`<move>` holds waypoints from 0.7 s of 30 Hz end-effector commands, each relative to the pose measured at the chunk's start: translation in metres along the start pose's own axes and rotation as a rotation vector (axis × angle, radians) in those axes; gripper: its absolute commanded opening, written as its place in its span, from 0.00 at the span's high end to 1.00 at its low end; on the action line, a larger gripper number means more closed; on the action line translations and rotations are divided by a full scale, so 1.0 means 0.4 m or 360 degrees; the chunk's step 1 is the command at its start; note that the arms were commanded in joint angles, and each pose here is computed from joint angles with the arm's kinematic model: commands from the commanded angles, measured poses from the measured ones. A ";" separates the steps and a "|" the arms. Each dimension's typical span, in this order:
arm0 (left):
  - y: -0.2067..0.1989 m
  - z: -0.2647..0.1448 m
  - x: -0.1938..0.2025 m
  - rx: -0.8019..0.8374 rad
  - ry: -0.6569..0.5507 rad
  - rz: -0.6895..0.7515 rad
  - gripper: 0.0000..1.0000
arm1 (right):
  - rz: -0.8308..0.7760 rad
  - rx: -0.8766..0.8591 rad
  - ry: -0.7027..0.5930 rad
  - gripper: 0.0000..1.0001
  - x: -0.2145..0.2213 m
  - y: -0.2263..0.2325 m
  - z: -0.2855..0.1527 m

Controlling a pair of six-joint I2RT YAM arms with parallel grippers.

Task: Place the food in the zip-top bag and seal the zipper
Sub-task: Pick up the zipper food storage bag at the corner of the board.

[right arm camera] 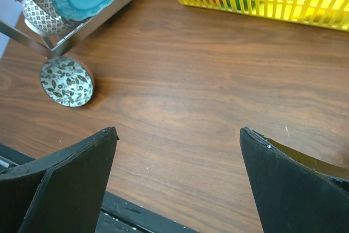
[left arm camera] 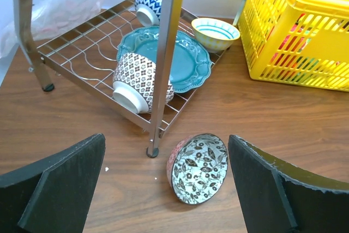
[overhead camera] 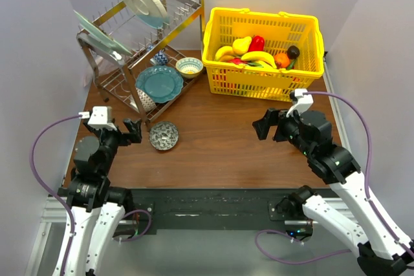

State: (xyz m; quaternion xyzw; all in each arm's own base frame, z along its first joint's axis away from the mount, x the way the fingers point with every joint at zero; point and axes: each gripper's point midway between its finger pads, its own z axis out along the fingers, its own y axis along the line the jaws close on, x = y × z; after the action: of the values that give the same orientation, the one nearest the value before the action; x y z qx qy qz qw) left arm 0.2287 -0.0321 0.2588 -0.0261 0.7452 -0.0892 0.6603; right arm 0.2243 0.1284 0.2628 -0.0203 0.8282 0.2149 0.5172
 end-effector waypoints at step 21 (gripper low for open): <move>-0.052 0.016 -0.101 0.0069 0.0039 -0.0212 0.00 | 0.0018 -0.0032 -0.0039 0.01 -0.019 0.015 0.020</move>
State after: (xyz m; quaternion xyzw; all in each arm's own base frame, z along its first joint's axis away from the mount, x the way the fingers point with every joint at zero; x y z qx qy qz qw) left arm 0.2405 -0.0394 0.2693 -0.0414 0.7658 -0.1104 0.6322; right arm 0.2286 0.1321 0.2486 -0.0177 0.8379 0.2124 0.5026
